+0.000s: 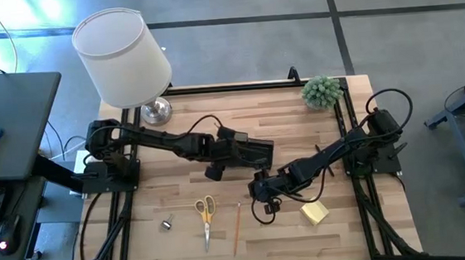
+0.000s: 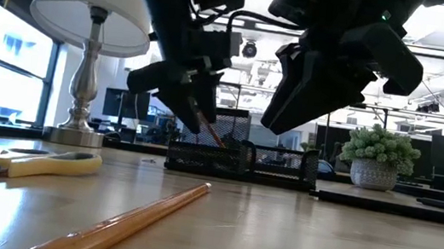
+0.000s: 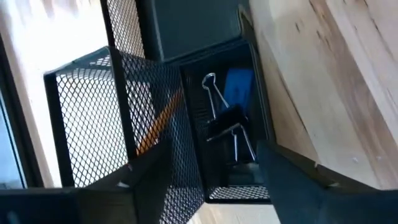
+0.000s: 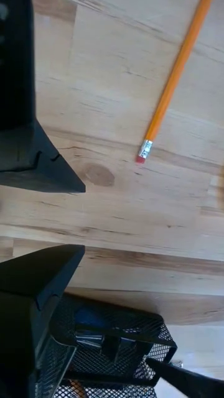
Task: Pick and place office supplies into organizer
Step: Put the black binder clip into the desk organizer
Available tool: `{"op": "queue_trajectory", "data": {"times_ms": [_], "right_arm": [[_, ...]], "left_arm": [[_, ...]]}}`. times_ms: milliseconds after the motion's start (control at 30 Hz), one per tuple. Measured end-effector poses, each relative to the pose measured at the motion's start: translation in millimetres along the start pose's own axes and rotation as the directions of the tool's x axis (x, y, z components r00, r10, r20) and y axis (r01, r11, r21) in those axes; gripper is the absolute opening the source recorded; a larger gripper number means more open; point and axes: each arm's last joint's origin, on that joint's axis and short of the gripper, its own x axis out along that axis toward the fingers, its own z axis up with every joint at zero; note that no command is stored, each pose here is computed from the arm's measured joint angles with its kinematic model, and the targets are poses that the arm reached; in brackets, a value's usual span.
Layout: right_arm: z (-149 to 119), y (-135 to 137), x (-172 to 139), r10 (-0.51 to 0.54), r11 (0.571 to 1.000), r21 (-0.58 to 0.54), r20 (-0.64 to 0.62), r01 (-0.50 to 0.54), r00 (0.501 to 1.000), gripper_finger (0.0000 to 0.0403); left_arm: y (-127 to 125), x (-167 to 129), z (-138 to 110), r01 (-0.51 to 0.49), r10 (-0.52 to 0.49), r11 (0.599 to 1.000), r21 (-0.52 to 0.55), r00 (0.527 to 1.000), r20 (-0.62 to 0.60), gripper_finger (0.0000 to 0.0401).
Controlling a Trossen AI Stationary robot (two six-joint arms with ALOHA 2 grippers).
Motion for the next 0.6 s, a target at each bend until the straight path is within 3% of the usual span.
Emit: {"op": "queue_trajectory", "data": {"times_ms": [300,600], "right_arm": [[-5,0,0,-0.009,1.0,0.019,-0.049,0.01,0.999,0.0139],[-14,-7,-12,-0.147,0.983,0.088,-0.137,0.16,0.98,0.0139]], "left_arm": [[-9,-9,-11,0.025,-0.048,0.99,-0.142,0.986,-0.157,0.0248],[-35,-57,-10,0.047,-0.109,0.956,-0.29,0.974,-0.201,0.0184]]}}
